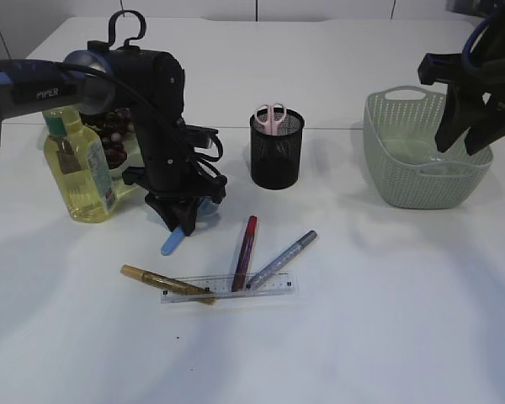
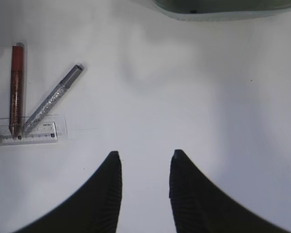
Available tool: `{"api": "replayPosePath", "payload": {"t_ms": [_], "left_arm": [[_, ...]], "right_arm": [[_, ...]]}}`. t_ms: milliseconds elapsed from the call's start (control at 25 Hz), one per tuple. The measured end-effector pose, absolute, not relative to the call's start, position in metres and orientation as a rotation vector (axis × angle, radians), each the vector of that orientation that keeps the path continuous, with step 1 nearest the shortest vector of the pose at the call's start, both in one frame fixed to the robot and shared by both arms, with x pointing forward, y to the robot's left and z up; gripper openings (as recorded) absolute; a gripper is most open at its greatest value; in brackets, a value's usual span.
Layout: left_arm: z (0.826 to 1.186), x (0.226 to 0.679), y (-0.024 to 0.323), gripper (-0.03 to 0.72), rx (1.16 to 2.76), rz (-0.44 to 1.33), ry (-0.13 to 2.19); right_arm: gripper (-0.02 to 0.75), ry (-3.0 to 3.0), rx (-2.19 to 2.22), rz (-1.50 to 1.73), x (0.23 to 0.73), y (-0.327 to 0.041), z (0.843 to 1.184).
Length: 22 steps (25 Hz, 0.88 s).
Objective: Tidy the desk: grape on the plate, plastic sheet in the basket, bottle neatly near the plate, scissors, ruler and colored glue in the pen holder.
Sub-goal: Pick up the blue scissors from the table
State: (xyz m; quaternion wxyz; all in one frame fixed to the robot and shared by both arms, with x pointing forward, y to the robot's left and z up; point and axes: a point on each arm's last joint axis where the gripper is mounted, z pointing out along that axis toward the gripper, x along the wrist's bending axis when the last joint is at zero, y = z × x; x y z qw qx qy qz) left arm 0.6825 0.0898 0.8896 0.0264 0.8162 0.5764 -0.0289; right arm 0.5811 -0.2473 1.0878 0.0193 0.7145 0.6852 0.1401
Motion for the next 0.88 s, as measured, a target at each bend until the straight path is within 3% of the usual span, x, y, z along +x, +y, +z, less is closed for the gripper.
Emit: {"api": "replayPosePath", "payload": {"t_ms": [520,880], "left_arm": [[0.898,0.673,0.070,0.162,2.542,-0.094,1.717],[0.941,0.670,0.068,0.162,2.486,-0.033,1.665]], "right_arm": [[0.282,2.127,2.219,0.437,0.581,-0.247,1.088],[0.281,2.127,2.219,0.437,0.581,-0.247,1.088]]}}
